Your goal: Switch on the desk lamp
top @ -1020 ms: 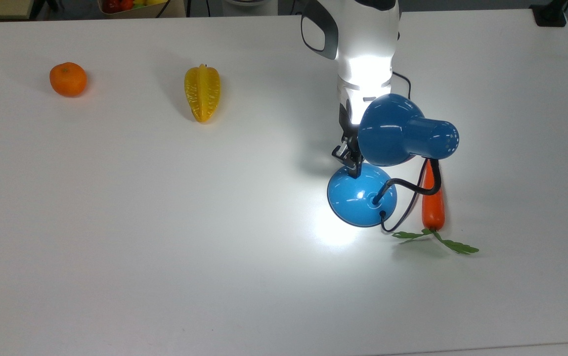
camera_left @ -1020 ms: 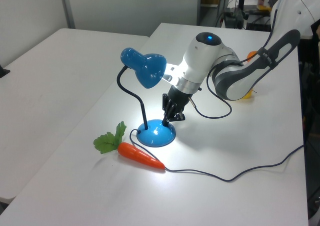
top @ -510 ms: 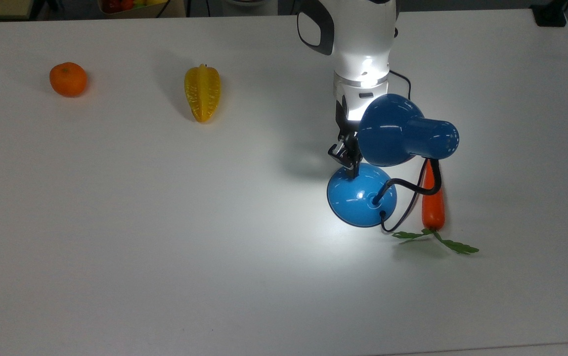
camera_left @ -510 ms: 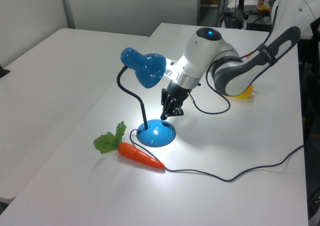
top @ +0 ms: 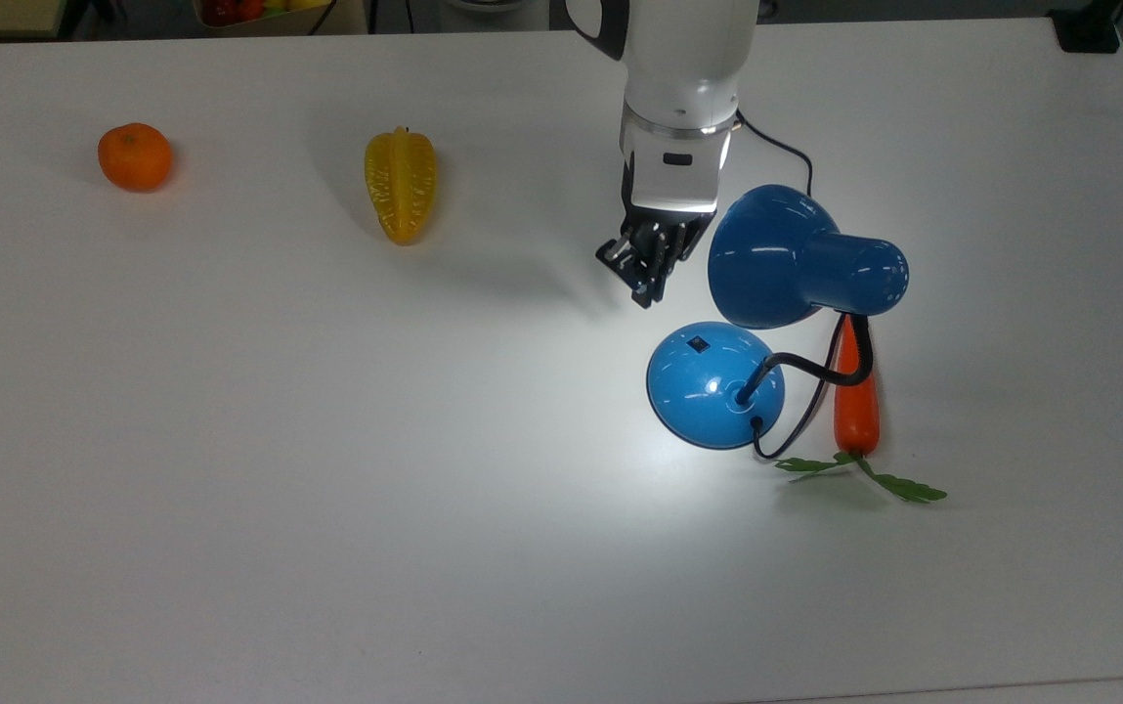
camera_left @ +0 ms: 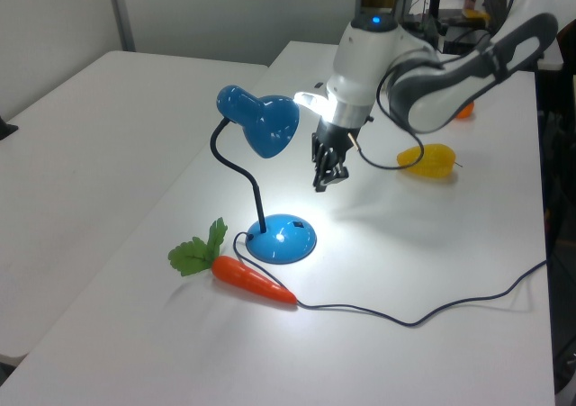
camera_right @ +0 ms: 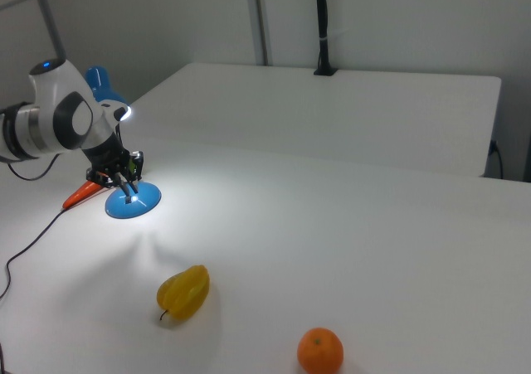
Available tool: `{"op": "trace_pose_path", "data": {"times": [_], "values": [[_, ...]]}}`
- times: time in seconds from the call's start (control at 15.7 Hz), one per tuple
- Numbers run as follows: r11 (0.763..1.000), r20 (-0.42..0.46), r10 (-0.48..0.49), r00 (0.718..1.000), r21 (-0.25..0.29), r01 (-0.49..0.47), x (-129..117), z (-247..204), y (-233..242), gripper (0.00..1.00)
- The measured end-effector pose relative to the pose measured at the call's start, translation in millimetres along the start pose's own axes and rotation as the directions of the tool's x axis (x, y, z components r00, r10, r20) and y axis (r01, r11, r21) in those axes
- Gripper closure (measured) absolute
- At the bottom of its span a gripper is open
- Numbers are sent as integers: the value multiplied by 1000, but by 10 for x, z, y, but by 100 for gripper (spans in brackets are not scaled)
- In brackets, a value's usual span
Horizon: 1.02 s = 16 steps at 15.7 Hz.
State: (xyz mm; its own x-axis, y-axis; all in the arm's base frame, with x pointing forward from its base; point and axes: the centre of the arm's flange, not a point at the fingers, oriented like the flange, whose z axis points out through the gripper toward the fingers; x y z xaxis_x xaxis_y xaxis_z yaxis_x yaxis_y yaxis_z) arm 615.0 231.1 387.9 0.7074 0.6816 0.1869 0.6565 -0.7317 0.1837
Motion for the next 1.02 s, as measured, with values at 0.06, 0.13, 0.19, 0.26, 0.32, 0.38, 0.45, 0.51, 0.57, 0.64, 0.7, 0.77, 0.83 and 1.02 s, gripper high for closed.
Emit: {"op": "trace_pose_path", "data": {"times": [0.06,0.13,0.19,0.26,0.32,0.38,0.45,0.51,0.57,0.64,0.7,0.77,0.83,1.02], "values": [[999,31,24,999,23,-25,-50,-102,19,79],[998,65,44,997,43,-47,-107,-219,35,79],[997,95,56,994,55,-61,-163,-333,53,74],[995,125,64,990,63,-72,-224,-451,73,67],[994,150,71,986,68,-82,-282,-575,88,57],[992,163,84,983,77,-97,-329,-692,105,47],[989,169,102,980,90,-118,-376,-814,136,37],[984,166,125,978,104,-144,-424,-943,183,26],[978,160,151,975,118,-171,-477,-1067,243,16],[971,155,178,972,133,-199,-537,-1194,304,8],[965,155,198,968,144,-220,-598,-1313,353,0],[960,157,213,964,150,-236,-660,-1429,394,0],[957,160,225,961,151,-249,-726,-1546,439,0],[939,190,283,940,148,-312,-899,-1850,554,0]]}}
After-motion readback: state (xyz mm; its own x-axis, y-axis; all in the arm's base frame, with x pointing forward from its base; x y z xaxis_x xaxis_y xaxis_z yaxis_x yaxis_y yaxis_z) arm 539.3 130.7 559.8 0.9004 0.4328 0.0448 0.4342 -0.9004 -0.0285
